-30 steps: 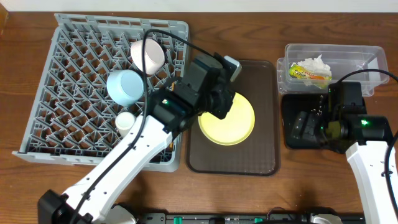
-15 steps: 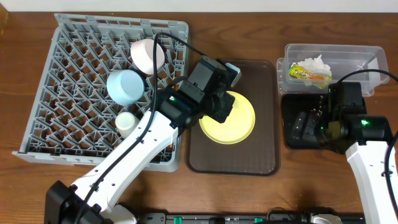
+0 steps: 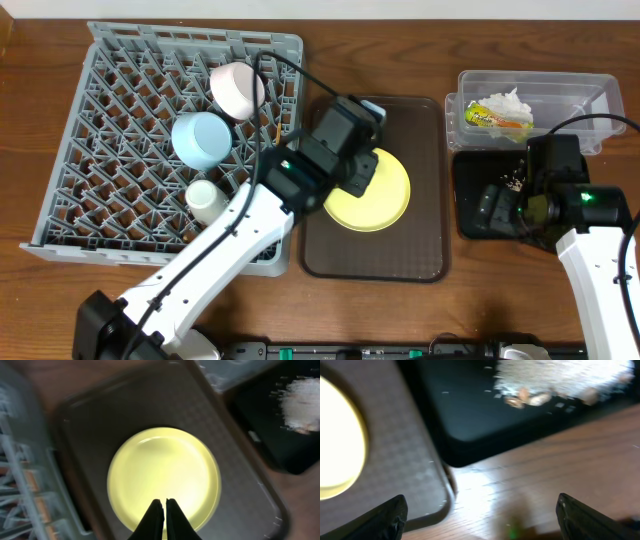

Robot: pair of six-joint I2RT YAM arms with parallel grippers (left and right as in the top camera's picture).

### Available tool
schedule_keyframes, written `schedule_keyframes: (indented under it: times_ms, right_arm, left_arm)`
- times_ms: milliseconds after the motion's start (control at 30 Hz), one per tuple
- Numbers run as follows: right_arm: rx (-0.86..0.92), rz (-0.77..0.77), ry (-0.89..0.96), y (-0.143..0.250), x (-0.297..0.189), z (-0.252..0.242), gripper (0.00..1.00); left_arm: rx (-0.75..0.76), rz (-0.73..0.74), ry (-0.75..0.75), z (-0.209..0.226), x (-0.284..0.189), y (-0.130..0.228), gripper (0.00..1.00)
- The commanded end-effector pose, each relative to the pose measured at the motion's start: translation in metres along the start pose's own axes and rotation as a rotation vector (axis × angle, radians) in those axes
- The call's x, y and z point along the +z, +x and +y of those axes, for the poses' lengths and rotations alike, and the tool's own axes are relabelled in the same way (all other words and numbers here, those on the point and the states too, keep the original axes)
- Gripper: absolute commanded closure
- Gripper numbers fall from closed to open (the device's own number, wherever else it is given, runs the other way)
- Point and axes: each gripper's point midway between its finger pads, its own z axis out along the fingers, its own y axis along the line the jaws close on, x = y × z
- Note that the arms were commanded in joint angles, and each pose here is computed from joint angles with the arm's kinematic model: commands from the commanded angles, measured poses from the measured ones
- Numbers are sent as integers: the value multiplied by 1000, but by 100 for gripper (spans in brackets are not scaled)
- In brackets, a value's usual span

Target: Sort waste into correct bins and load items into the dishwasher

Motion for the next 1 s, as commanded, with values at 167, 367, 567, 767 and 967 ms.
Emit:
schedule_keyframes:
  times_ms: [167, 367, 567, 767, 967]
  right_arm:
    - [146, -83, 265, -10, -13, -56, 1]
    - [154, -81, 270, -11, -13, -59, 1]
    - [153, -75, 264, -9, -12, -59, 1]
    - [154, -73, 252, -10, -12, -56, 1]
    - [155, -63, 228, -8, -11, -52, 1]
  left_arm:
    - [95, 72, -177, -13, 47, 25, 89]
    - [185, 166, -150, -51, 94, 62, 76]
    - [282, 236, -123, -86, 118, 98, 61]
    - [334, 283, -119, -100, 134, 123, 53]
    - [349, 289, -162, -93, 142, 127, 53]
